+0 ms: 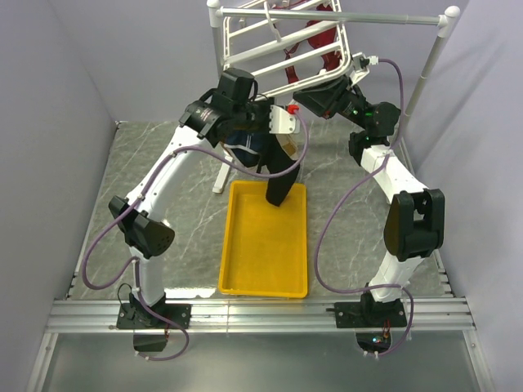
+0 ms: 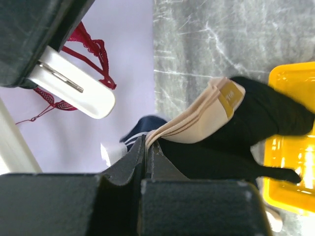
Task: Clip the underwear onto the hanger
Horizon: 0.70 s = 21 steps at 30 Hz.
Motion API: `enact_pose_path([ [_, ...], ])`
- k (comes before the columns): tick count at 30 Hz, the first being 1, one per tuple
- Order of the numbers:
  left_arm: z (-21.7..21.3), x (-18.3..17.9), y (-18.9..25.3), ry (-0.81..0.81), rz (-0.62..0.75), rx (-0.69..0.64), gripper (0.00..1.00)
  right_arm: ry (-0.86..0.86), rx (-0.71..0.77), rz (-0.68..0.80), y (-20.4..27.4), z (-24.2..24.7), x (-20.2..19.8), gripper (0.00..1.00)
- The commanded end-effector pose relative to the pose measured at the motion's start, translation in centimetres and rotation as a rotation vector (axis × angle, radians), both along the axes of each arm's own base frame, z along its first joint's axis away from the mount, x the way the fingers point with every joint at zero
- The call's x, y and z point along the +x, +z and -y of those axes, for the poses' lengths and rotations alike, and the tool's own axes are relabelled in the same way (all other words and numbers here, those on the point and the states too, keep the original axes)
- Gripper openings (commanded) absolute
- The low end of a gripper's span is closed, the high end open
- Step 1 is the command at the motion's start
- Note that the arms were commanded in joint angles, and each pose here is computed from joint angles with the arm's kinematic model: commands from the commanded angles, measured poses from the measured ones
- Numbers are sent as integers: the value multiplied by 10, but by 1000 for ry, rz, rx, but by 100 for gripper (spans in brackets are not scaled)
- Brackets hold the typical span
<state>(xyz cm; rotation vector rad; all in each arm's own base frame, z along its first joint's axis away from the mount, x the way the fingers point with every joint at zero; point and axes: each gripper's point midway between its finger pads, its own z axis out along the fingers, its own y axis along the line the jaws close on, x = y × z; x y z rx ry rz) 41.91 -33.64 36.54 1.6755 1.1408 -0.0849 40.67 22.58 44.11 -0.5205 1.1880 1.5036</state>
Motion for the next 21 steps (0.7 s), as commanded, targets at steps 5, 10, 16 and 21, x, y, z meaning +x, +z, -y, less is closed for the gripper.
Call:
enact_pose_path([
  [5,-8,-12,57,6,29,-153,0,28,-37,99,-3,-13,-10,0],
  [10,-5,-10,65,24,2,-216,0,18,-59,160,-10,-13,-12,0],
  [16,-5,5,65,81,14,-240,0,14,-69,189,-15,-15,-11,0],
  [21,-3,13,68,117,6,-277,0,6,-75,206,-21,-16,-10,0],
])
